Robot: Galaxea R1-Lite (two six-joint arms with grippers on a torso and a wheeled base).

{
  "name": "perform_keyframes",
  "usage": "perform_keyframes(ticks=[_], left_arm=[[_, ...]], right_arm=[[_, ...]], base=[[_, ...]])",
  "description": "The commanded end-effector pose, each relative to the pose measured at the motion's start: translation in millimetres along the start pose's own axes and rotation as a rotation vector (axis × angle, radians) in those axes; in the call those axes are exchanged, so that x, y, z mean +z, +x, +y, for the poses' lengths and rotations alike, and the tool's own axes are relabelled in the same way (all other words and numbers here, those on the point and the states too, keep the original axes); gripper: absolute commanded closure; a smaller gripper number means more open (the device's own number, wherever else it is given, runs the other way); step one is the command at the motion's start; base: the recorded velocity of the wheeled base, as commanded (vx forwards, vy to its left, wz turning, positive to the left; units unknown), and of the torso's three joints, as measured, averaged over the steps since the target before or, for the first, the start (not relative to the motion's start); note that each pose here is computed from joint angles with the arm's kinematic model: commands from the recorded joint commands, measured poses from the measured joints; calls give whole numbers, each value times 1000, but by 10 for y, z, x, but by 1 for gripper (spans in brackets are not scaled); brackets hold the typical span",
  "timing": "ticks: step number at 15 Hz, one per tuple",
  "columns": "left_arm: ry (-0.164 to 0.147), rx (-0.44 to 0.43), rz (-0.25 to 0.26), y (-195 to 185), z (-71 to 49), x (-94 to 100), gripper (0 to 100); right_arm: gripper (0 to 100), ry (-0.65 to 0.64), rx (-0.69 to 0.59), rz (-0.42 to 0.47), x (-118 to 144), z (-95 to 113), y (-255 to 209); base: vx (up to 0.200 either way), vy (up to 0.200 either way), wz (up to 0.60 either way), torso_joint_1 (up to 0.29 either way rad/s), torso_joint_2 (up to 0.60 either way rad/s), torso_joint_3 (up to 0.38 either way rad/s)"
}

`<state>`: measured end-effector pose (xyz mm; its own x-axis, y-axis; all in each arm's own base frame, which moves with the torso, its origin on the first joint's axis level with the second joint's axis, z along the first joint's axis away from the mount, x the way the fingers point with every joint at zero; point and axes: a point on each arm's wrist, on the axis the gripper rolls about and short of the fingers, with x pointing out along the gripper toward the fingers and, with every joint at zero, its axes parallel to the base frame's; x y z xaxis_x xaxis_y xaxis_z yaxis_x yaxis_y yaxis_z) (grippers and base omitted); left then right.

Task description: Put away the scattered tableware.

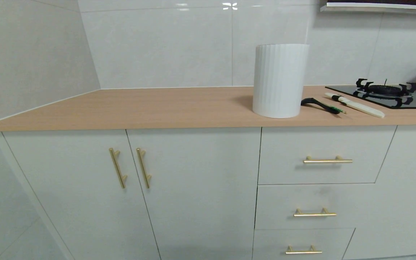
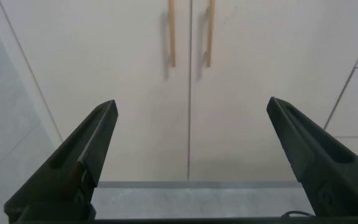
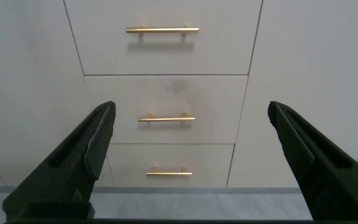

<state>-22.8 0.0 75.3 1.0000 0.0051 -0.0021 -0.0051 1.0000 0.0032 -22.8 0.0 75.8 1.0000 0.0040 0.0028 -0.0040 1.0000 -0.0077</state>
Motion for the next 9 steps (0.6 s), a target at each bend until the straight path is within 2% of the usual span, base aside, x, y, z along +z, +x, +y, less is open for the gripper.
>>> perform_keyframes(ticks=[1,8,9], left_arm=[[0,1,-1,0,0,0,0],[0,3,-1,0,0,0,0],[0,3,-1,0,0,0,0]], right_arm=[[0,-2,1,1,1,0,1],[0,-17,1,-2,2,0,0],[0,0,9,-72,192,1,-56]], base=[[0,0,0,0,0,0],[0,0,0,0,0,0],[0,0,0,0,0,0]])
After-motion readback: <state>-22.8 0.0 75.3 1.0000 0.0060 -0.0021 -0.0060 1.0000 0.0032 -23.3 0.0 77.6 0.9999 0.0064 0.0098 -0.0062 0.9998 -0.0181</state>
